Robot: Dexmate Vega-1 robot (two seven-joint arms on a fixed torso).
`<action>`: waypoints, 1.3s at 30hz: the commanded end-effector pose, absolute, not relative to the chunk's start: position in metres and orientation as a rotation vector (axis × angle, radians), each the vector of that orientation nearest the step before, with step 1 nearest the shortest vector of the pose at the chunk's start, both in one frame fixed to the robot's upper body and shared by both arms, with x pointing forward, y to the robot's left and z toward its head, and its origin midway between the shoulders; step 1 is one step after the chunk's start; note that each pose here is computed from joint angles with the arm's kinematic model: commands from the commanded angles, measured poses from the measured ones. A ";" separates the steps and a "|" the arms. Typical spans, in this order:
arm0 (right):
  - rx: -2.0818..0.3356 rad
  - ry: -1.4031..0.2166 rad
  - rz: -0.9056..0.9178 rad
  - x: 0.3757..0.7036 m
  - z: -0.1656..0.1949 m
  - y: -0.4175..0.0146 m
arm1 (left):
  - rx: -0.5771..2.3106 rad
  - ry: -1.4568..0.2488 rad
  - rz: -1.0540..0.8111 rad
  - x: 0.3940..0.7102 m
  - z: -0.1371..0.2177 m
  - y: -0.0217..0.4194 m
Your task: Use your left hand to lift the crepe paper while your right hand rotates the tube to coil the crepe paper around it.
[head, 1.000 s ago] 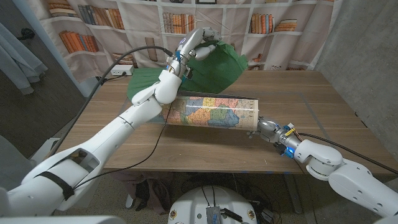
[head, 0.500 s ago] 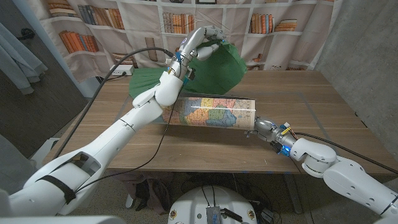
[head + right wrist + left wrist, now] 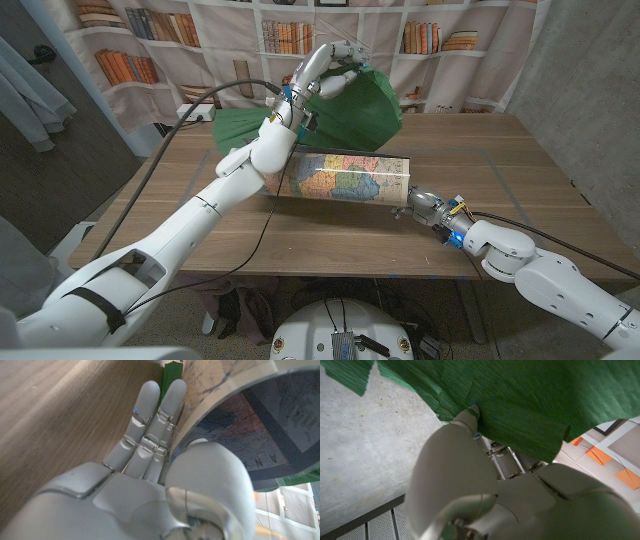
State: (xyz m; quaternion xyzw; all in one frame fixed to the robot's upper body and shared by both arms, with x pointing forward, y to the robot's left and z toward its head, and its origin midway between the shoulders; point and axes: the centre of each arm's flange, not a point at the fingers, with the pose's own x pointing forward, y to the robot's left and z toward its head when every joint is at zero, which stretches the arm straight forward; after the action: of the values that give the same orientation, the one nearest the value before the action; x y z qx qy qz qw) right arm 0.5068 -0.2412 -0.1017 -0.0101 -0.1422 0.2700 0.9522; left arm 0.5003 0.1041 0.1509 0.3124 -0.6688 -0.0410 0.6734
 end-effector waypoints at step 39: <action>0.114 -0.335 0.384 0.562 -0.094 -0.261 | 0.318 -1.361 -0.306 0.495 0.115 0.096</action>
State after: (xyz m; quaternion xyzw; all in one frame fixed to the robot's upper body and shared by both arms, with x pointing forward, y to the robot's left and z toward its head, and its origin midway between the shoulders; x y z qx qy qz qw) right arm 0.5475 -0.2511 -0.1003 0.0449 -0.1520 0.2188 0.9628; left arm 0.4907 0.0993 0.1252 0.1851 -0.6455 -0.1177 0.7316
